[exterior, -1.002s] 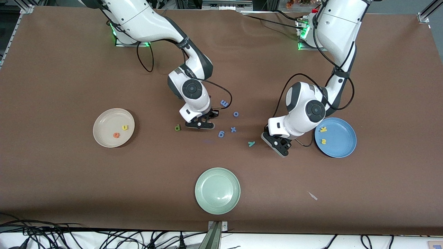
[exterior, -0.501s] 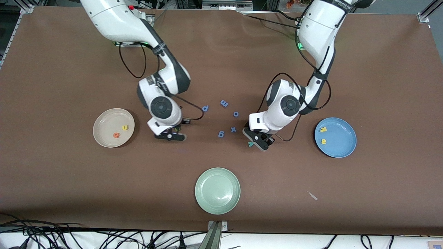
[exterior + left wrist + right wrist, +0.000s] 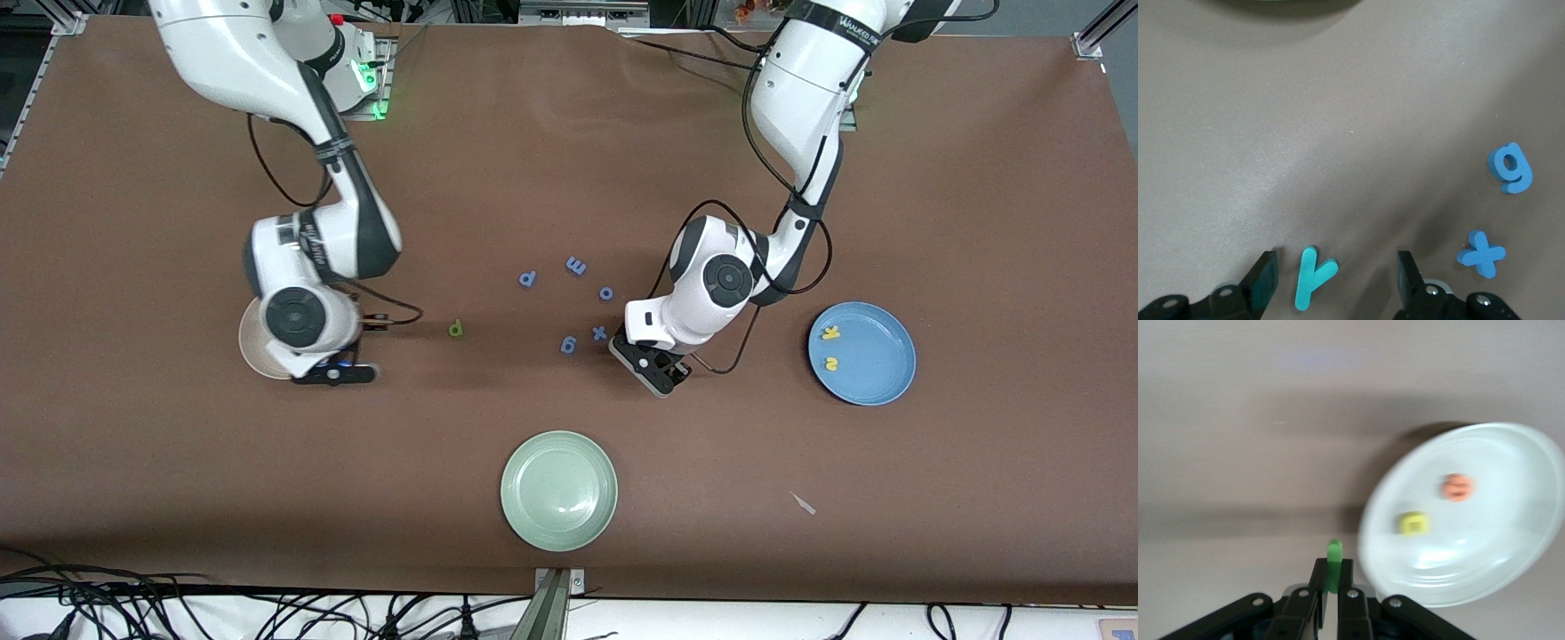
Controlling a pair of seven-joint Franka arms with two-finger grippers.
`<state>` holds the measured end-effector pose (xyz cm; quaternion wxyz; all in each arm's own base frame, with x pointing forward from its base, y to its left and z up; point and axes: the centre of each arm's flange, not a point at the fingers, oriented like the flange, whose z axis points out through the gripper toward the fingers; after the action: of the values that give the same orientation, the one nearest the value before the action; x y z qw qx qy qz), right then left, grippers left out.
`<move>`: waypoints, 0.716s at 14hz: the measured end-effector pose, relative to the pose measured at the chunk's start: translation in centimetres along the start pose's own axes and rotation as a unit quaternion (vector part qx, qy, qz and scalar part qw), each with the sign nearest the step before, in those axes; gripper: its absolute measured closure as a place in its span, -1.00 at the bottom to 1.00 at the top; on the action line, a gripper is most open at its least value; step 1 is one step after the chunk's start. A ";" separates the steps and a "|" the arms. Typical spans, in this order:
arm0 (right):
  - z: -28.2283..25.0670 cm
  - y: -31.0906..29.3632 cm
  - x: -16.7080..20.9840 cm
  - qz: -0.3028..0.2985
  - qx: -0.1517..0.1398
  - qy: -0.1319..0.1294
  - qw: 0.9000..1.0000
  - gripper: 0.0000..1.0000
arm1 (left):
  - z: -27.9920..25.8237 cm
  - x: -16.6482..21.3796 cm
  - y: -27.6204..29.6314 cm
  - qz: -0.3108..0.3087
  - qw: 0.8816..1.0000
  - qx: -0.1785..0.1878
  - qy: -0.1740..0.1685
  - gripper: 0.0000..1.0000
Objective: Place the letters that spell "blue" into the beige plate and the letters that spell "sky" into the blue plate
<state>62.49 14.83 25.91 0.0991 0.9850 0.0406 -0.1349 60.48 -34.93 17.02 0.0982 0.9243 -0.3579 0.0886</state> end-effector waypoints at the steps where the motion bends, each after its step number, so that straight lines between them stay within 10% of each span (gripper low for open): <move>1: -0.1 2.2 -0.2 -0.011 -0.001 0.000 1.000 0.81 | 0.1 0.0 0.0 0.011 1.000 0.008 -0.001 -0.61; 7: 4.3 7.7 -1.2 -0.044 0.022 0.039 0.998 0.81 | 0.5 -0.1 -0.1 0.031 0.999 0.020 -0.007 -0.58; 10: 5.2 8.0 -1.5 -0.032 0.047 0.042 0.998 0.31 | 0.3 -0.1 -0.6 0.033 0.999 0.025 -0.005 -0.19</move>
<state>60.59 5.83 22.91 0.0471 0.9916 0.0694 -0.0983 60.84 -34.50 16.62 0.0701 0.9145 -0.3867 0.0965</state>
